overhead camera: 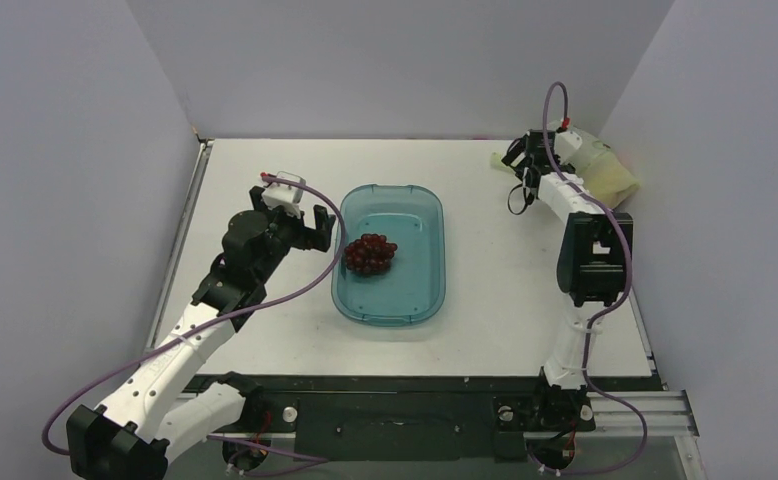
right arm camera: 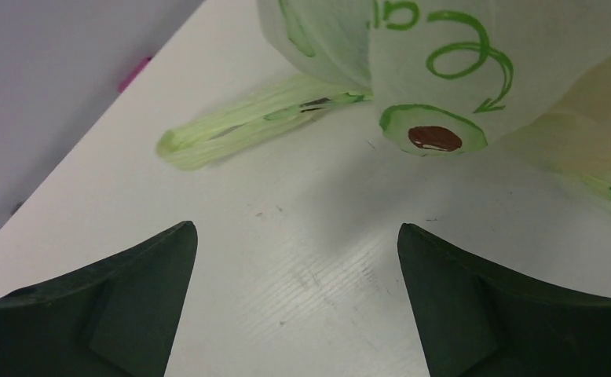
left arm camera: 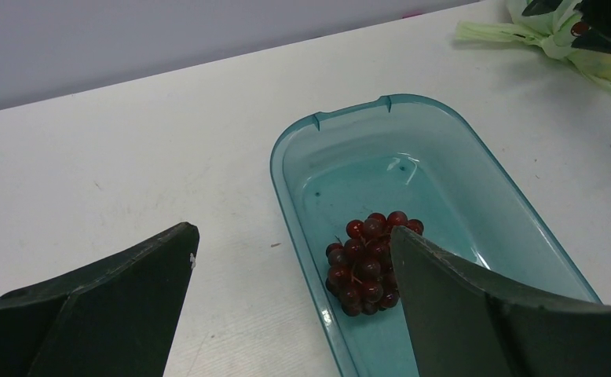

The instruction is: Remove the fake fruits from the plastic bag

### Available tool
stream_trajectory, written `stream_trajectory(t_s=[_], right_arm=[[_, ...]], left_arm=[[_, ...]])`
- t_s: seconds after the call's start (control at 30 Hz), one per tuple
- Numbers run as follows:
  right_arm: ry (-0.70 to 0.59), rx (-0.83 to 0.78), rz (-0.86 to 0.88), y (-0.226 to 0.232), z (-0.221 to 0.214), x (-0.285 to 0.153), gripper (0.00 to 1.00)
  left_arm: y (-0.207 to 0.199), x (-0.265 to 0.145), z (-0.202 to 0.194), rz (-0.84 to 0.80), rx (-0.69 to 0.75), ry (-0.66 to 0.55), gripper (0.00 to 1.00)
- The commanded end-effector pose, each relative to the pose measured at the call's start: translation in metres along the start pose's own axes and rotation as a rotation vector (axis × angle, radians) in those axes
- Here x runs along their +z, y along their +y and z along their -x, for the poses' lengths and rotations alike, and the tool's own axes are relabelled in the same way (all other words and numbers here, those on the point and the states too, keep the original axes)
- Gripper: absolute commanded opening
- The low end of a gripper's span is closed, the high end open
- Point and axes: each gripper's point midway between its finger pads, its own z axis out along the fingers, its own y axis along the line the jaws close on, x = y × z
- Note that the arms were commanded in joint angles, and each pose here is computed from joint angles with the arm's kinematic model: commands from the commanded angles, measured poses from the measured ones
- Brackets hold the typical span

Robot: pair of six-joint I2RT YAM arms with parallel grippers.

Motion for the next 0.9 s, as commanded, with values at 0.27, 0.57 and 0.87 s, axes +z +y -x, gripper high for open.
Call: stream_trajectory(t_s=[0.27, 0.57, 0.87], right_arm=[[-0.083, 0.451, -0.005, 0.009, 0.011, 0.066, 0.96], [-0.101, 0.556, 0.068, 0.032, 0.017, 0.133, 0.78], [-0.133, 0.496, 0.168, 0.052, 0.050, 0.120, 0.04]], left_arm=[[-0.016, -0.002, 0.034, -0.074, -0.030, -0.072, 0.91], [-0.025, 0.003, 0.028, -0.123, -0.034, -0.056, 0.91], [-0.028, 0.008, 0.021, -0.130, -0.029, -0.030, 0.91]])
